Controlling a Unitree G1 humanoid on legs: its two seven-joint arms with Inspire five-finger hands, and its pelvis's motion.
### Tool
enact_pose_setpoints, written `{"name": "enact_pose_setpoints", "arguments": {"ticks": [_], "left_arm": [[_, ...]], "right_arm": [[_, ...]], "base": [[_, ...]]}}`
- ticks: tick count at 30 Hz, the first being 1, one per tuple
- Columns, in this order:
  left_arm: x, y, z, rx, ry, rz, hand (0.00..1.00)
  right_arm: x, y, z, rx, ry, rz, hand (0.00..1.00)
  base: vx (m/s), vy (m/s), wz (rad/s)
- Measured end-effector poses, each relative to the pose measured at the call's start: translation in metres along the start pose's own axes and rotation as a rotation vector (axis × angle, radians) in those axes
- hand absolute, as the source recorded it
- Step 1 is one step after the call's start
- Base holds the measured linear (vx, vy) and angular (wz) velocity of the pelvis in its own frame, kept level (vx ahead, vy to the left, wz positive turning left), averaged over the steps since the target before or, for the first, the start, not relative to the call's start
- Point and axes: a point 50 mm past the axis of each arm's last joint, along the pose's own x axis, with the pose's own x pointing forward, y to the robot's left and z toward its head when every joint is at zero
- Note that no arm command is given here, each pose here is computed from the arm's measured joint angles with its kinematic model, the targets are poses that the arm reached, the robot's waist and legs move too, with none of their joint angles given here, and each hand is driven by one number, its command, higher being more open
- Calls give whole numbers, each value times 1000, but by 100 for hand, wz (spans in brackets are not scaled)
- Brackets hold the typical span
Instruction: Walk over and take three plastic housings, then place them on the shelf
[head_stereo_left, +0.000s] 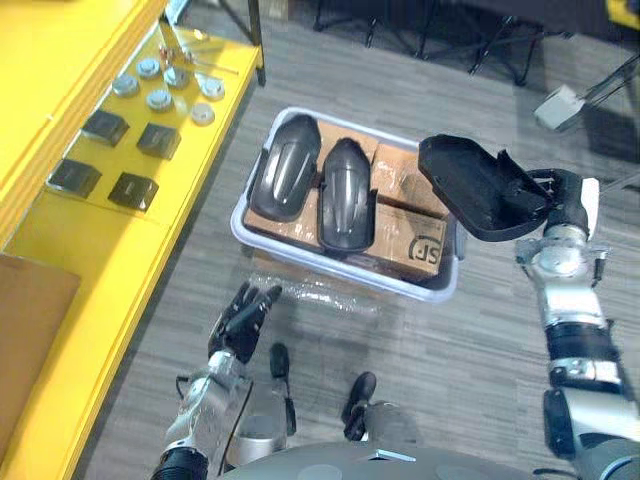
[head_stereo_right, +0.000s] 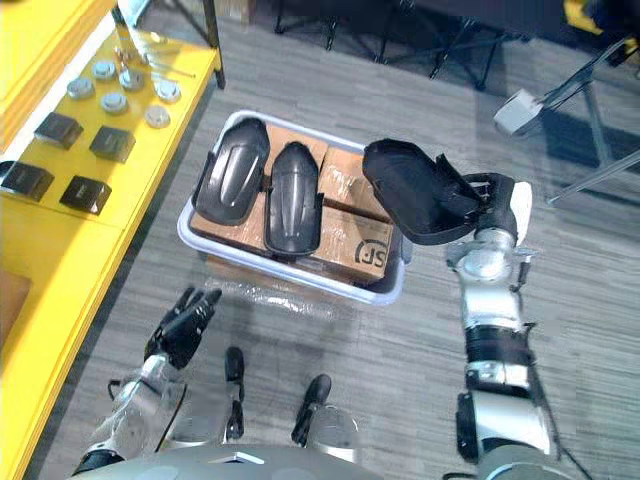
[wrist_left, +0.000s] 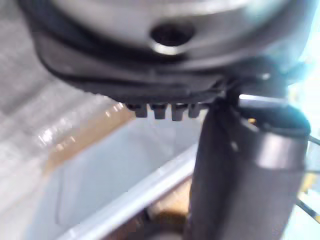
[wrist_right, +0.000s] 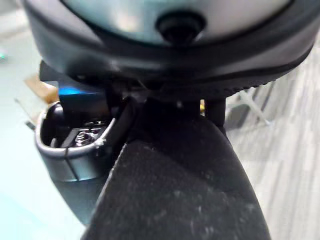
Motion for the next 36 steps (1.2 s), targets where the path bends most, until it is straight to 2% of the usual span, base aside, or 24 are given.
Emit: {"name": "enact_pose_setpoints", "arguments": {"ticks": [1, 3, 4, 7, 14, 18, 23, 29, 33, 36], "left_arm": [[3, -9, 4, -11, -16, -41, 100], [15, -47, 14, -55, -55, -198, 100], [17, -56, 15, -74, -54, -233, 100], [21, -95, 6, -177, 21, -381, 100], [16, -129, -24, -223, 225, -475, 100], [17, -139, -28, -210, 263, -481, 100], [24, -143, -29, -108, 245, -452, 100], [24, -148, -29, -119, 212, -467, 100], [27, -144, -26, -120, 158, -426, 100], [28, -144, -24, -200, 129, -409, 100]], "right_arm": [[-4, 2, 2, -5, -24, -16, 0], [-13, 7, 9, -29, -104, -60, 0], [-15, 7, 10, -29, -117, -68, 0], [-25, 16, 18, -88, -238, -96, 0], [-55, 31, 43, -32, -483, -99, 0], [-74, 46, 52, 0, -575, -74, 0], [-102, 64, 63, 80, -666, 2, 0], [-143, 91, 50, 136, -646, 167, 0], [-153, 95, 37, 147, -617, 196, 0], [-162, 99, 28, 142, -588, 227, 0]], "base": [[-22, 19, -3], [-43, 25, -2], [-40, 31, 0], [-33, 27, -6], [-17, 7, -11], [13, -4, -6], [8, 8, -4], [-1, 7, -1], [-33, 22, -5], [-24, 5, -1]]}}
